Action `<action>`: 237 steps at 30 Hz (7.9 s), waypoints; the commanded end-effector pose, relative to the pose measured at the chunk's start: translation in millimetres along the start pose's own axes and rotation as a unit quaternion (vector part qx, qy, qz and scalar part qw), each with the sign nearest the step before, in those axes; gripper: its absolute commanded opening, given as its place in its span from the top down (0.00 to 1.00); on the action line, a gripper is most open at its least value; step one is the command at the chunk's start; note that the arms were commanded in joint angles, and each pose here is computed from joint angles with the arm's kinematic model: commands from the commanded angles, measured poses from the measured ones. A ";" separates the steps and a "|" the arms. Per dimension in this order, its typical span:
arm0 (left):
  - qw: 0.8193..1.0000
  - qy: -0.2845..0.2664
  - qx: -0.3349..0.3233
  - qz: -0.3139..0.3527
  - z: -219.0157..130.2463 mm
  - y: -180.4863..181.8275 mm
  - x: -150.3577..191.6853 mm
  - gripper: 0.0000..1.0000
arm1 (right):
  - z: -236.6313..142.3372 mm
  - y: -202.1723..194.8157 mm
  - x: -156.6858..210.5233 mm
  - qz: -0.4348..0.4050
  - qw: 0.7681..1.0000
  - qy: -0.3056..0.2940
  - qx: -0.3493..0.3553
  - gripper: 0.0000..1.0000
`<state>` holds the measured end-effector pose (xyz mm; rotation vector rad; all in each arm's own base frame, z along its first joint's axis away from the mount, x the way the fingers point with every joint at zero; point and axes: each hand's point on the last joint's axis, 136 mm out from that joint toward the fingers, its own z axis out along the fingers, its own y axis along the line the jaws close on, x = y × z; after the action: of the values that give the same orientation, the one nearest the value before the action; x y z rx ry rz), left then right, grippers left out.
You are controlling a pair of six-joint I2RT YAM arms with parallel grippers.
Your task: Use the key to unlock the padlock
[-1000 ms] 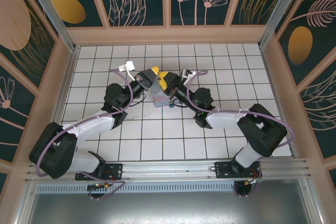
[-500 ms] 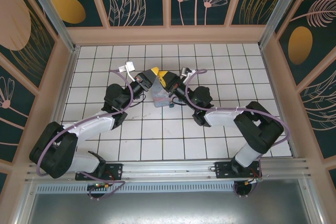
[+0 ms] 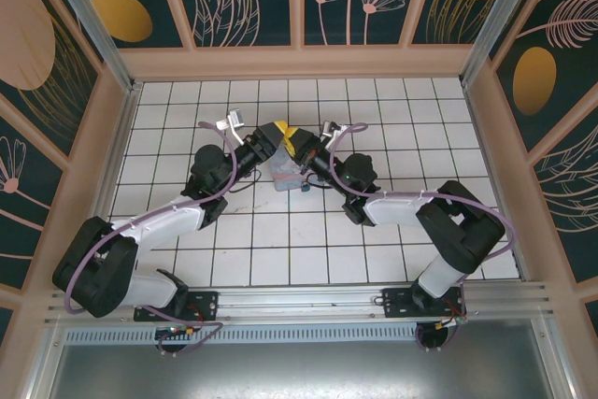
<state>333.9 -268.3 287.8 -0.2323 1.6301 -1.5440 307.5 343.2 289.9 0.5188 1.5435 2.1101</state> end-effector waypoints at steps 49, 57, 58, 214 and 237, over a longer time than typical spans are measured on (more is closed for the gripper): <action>0.948 -0.046 -0.016 -0.315 -34.0 14.9 -1.4 0.46 | 16.9 -26.6 -2.6 -0.004 1.000 -0.016 0.018 1.00; 0.950 -0.057 -0.021 -0.305 -38.1 16.3 -4.4 0.54 | 11.6 -30.0 -2.8 -0.003 1.000 -0.018 0.023 1.00; 0.950 -0.057 -0.022 -0.305 -38.1 16.5 -4.1 0.56 | 11.4 -29.4 -2.7 -0.003 1.000 -0.018 0.023 1.00; 0.998 0.028 0.061 -0.001 28.7 -17.4 -0.6 1.00 | -48.1 33.7 -54.9 -0.192 0.981 0.003 0.003 0.51; 0.998 0.004 0.058 -0.038 31.7 -7.9 -6.5 1.00 | -19.5 20.9 -44.0 -0.158 0.987 0.018 -0.001 0.56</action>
<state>353.8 -290.6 290.4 -0.2412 1.6029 -1.6793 332.1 294.3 278.1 0.2744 1.6187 1.8470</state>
